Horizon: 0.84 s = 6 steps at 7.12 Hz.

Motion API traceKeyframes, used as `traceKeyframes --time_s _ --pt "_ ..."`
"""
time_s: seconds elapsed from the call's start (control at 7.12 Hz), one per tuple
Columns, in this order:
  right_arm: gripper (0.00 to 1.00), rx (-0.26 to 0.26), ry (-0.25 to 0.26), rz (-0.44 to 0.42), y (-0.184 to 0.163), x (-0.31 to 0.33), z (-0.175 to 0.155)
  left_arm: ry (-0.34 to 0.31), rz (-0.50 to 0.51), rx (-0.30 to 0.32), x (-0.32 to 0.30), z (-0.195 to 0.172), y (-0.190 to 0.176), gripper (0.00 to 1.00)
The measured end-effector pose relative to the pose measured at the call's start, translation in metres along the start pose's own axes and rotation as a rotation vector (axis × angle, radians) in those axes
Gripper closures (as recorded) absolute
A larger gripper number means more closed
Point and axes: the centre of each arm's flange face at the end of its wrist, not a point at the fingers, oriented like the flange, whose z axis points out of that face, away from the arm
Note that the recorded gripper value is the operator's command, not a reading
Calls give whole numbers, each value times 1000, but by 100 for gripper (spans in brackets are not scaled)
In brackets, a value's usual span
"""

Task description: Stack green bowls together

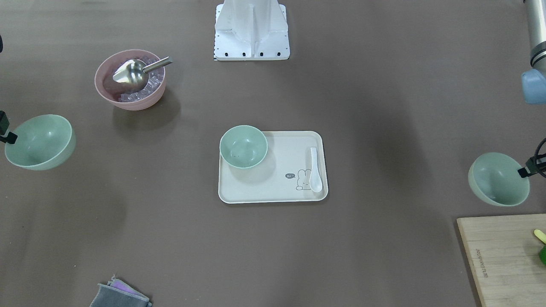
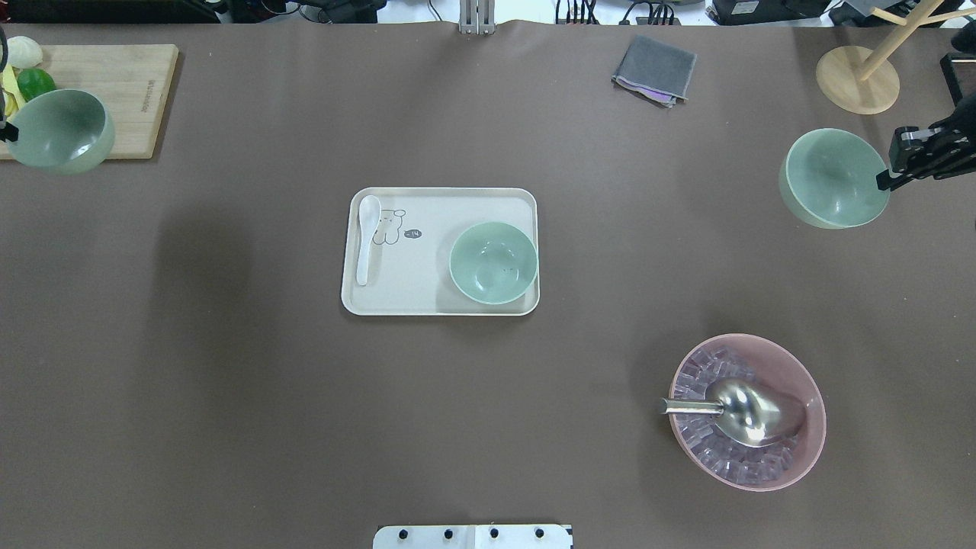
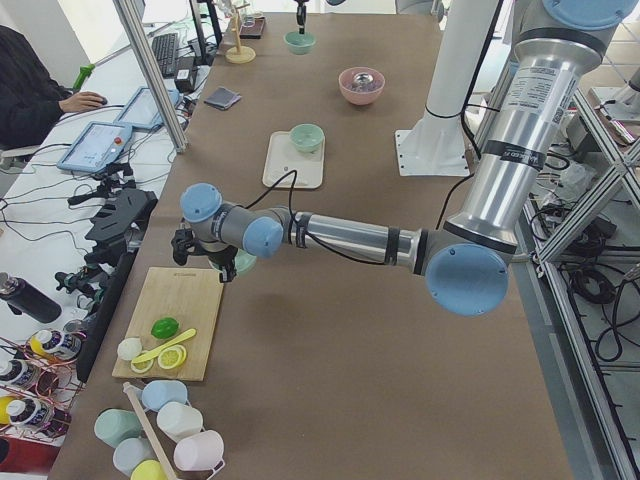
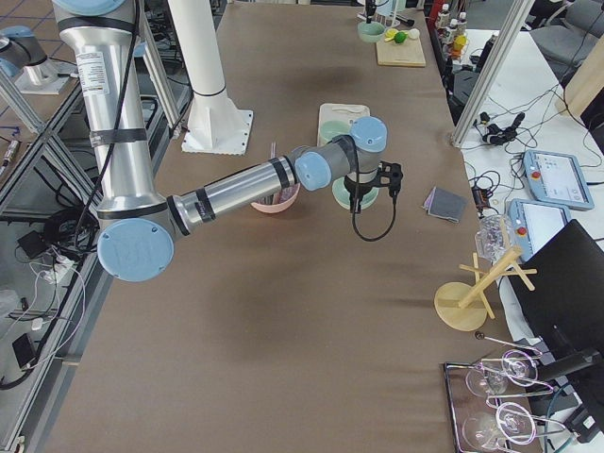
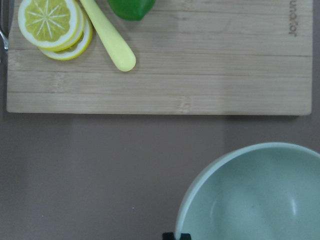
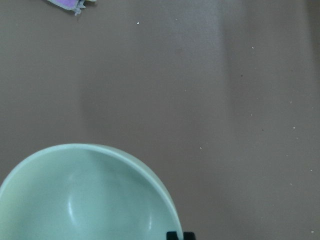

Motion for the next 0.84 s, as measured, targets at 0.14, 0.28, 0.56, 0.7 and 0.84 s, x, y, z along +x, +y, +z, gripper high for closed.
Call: traceKeyframes --time_s 0.14,0.28,0.56,0.7,0.84 --pt "100 -5 6 8 -1 0 0 38 -45 -21 38 -1 7 100" --pt "100 -8 10 13 -1 0 1 61 -86 -44 79 5 16 100" --pt "100 -8 12 15 -1 0 1 90 -163 -84 172 18 35 100" --pt "100 -8 12 14 -2 -1 0 102 -186 -100 207 22 47 100" --pt "100 -6 10 17 -2 -4 0 113 -203 -115 238 24 60 100"
